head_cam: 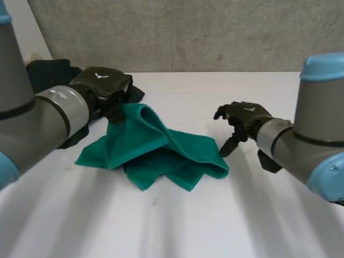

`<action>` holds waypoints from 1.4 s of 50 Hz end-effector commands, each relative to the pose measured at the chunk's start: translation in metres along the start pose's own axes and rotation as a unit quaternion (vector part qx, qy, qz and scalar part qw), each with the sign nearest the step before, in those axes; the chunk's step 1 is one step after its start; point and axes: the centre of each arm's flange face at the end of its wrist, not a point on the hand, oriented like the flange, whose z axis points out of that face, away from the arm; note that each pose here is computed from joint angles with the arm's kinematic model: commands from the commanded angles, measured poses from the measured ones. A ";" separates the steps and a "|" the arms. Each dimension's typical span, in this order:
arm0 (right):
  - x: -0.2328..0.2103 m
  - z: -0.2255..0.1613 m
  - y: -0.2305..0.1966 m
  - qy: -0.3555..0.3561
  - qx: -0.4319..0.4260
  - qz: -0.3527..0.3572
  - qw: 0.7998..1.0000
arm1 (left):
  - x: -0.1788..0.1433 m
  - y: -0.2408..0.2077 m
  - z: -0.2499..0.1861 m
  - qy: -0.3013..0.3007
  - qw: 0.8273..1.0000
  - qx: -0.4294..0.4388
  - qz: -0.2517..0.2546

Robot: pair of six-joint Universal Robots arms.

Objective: Fold the laundry.

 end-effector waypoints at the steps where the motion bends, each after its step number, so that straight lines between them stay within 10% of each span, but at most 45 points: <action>1: 0.017 -0.017 0.016 0.043 -0.086 0.073 0.993 | -0.009 -0.007 -0.004 0.012 0.999 -0.002 -0.035; 23: -0.041 0.033 0.085 0.039 -0.031 0.165 0.985 | -0.015 -0.055 -0.055 0.012 0.993 0.088 -0.078; 34: -0.004 0.048 0.043 0.066 0.046 0.174 0.981 | -0.025 -0.060 -0.074 -0.001 0.990 0.100 -0.102; 49: 0.006 -0.072 -0.096 0.020 0.151 -0.159 0.975 | -0.056 0.011 -0.007 -0.025 0.999 -0.021 -0.011; 61: -0.007 -0.025 -0.037 -0.009 -0.038 -0.318 0.947 | -0.043 0.075 0.081 0.012 0.995 -0.097 0.002; 70: 0.013 0.020 -0.110 0.127 0.190 -0.288 0.930 | -0.081 -0.031 0.095 -0.089 0.990 0.105 0.029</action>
